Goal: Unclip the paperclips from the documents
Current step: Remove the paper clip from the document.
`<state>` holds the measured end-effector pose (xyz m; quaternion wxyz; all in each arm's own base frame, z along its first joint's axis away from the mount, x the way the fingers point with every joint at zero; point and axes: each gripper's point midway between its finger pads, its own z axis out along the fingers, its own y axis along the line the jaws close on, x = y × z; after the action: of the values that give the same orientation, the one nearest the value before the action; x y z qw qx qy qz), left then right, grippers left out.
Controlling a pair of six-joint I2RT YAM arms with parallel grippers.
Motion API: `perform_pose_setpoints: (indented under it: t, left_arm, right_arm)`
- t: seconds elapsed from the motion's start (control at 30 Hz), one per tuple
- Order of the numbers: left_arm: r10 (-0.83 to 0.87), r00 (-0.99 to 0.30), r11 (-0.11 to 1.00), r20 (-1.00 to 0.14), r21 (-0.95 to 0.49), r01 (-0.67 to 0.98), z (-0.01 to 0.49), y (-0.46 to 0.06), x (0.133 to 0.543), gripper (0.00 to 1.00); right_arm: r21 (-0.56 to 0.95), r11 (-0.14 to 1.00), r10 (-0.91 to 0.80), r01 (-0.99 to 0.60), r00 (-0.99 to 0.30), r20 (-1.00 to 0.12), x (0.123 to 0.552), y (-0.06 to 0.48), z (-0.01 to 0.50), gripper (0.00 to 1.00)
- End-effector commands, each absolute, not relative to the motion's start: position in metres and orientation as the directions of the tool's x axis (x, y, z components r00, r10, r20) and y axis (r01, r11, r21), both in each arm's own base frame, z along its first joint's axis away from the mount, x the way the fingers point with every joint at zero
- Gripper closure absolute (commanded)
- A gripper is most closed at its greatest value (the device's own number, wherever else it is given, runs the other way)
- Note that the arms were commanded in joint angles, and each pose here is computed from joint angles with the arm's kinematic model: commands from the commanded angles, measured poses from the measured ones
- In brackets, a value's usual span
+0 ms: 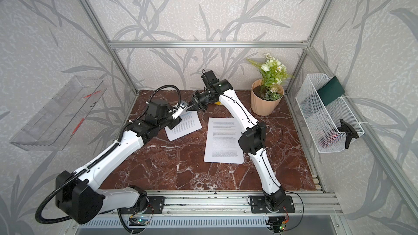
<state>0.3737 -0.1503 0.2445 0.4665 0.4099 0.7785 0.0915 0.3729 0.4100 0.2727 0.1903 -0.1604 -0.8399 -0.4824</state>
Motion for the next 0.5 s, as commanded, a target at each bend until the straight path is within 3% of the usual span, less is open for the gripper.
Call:
perform_pose_setpoints:
  t: [0.0, 0.47]
  left_arm:
    - [0.72, -0.191, 0.642, -0.667, 0.536, 0.547, 0.2597, -0.156, 0.3788, 1.0]
    - [0.74, -0.188, 0.624, -0.646, 0.554, 0.551, 0.2553, -0.1545, 0.3789, 1.0]
  right_arm:
    - [0.78, 0.459, 0.071, 0.425, -0.893, 0.445, 0.3698, 0.4077, 0.294, 0.84]
    - [0.778, 0.458, 0.065, 0.431, -0.889, 0.454, 0.3659, 0.4084, 0.2973, 1.0]
